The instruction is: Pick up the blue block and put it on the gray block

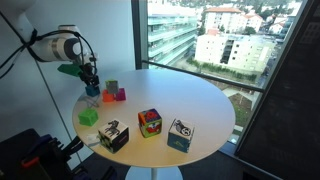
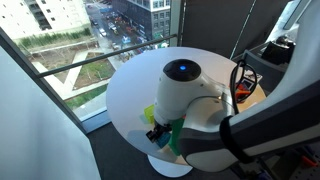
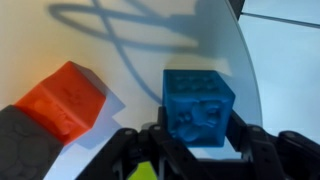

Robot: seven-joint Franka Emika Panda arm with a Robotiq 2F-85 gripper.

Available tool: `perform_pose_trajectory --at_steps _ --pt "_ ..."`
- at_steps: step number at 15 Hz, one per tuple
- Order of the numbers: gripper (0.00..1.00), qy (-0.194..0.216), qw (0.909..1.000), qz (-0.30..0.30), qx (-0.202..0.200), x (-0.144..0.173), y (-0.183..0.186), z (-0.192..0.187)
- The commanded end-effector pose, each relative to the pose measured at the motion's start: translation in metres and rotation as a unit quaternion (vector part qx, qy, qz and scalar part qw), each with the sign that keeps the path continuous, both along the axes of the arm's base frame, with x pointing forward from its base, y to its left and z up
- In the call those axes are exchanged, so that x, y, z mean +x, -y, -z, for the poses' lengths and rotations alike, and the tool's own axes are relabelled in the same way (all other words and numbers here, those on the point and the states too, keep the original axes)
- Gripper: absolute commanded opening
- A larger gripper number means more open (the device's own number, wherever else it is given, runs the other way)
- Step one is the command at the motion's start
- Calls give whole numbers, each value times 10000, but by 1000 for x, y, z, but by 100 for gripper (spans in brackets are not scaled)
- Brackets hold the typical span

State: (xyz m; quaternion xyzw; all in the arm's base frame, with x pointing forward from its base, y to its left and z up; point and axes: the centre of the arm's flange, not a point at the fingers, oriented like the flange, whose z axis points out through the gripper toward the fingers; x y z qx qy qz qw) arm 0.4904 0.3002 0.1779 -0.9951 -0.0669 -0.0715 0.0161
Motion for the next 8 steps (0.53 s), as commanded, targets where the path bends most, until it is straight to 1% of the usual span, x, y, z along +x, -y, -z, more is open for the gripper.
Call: perform_pose_trajectory --at_steps 1,3,8 --pt "32 119 9999 116 -37 7 -4 -9" --pt "30 166 9997 174 -42 10 -1 -15" --pt "30 264 9993 265 -52 17 9 -28"
